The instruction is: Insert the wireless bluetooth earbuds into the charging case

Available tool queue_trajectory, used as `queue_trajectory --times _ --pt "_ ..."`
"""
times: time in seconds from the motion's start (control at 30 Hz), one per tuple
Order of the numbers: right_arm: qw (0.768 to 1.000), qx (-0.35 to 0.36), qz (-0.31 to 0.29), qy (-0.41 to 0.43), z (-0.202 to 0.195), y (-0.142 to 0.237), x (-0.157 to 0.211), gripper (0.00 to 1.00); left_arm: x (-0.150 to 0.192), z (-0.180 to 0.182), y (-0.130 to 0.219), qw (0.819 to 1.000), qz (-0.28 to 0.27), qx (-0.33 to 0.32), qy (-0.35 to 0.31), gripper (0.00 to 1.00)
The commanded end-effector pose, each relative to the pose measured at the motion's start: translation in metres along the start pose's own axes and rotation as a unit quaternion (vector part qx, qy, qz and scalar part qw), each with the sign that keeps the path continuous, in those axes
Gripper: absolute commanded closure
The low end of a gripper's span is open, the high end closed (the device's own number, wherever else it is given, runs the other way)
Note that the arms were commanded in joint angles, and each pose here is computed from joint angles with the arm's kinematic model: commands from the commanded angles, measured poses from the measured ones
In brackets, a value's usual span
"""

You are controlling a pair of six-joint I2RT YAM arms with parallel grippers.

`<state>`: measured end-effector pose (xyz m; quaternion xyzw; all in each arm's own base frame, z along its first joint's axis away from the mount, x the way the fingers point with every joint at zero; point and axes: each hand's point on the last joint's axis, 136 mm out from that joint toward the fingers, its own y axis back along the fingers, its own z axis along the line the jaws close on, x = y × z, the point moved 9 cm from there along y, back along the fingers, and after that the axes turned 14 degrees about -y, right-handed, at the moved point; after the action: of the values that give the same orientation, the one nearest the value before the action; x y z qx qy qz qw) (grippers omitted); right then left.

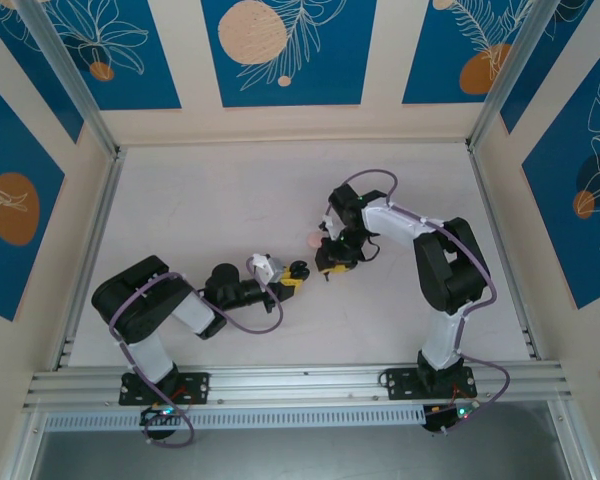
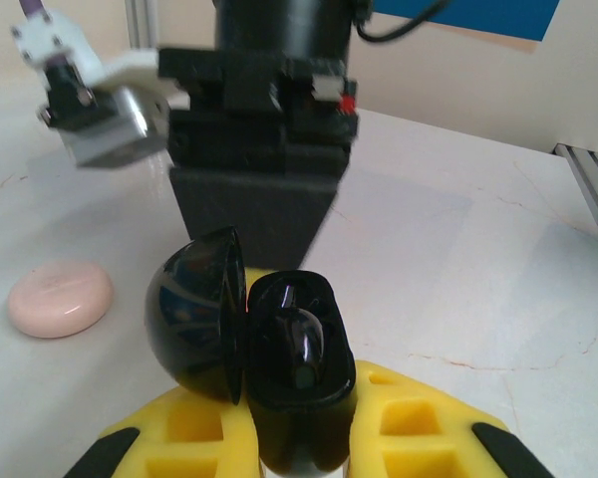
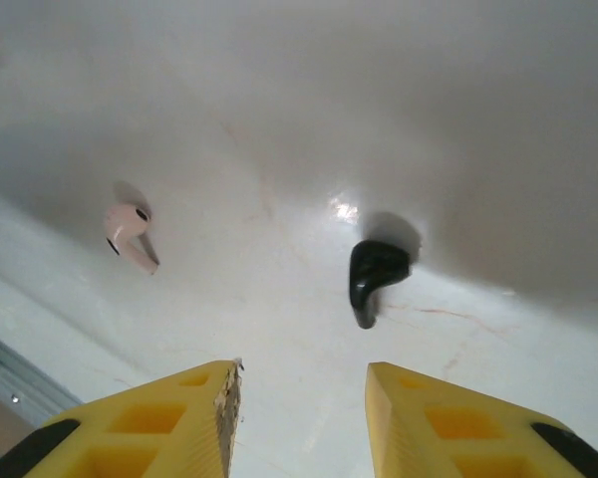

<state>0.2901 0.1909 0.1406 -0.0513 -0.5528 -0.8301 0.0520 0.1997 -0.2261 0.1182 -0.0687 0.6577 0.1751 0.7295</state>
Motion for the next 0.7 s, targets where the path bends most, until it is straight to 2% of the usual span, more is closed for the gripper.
queue_trajectory --times 0.0,0.17,0.67 --pt "0.997 0.074 -0.008 -0.031 0.006 0.015 0.003 0.62 -0.011 -0.003 0.003 1.000 -0.024 0.002 -0.014 0.92" --pt "0.990 0.134 0.004 -0.038 0.011 0.004 -0.004 0.63 -0.011 -0.003 0.002 1.000 -0.024 0.002 -0.016 0.92" --pt "0.989 0.141 0.021 -0.030 0.018 -0.027 -0.025 0.63 -0.008 -0.003 0.001 1.000 -0.019 -0.001 -0.014 0.92"
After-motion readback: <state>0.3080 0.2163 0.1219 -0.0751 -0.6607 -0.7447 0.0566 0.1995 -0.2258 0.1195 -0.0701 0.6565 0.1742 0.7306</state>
